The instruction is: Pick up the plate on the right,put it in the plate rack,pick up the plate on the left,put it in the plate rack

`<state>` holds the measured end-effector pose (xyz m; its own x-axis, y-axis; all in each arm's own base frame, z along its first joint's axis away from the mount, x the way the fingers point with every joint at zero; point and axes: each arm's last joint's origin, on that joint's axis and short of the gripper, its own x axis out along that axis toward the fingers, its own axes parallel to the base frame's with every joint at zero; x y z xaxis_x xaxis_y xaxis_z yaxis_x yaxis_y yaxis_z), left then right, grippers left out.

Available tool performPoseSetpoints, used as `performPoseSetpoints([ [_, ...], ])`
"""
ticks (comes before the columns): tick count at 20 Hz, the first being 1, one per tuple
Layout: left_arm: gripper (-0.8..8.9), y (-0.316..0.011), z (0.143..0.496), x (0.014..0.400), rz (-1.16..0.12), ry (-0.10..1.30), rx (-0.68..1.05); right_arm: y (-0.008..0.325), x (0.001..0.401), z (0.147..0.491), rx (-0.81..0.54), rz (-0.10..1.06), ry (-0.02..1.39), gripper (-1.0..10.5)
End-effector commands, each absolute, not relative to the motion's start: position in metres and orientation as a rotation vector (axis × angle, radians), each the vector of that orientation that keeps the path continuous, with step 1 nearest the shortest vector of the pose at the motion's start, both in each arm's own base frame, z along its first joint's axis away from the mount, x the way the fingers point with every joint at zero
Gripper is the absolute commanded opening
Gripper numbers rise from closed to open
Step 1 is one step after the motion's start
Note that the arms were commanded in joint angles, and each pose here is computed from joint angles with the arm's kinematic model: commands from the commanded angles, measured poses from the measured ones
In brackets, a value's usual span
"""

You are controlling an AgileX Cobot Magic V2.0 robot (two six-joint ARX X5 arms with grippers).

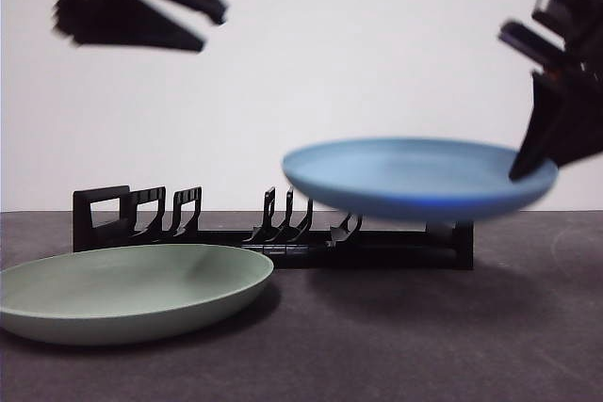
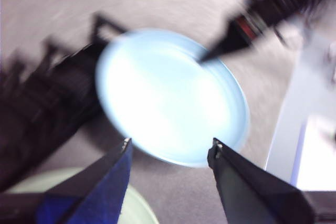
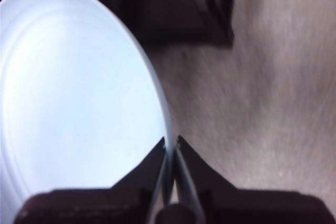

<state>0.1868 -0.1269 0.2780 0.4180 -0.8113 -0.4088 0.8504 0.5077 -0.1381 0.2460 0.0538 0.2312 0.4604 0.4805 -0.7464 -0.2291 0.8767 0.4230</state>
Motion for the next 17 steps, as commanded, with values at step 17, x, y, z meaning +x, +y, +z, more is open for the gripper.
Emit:
performPoseSetpoints([
  [17,2.52,-0.213,0.25,0.127,-1.043,0.28,1.137,0.08,0.245,0.275,0.235,0.546,1.034,-0.1],
])
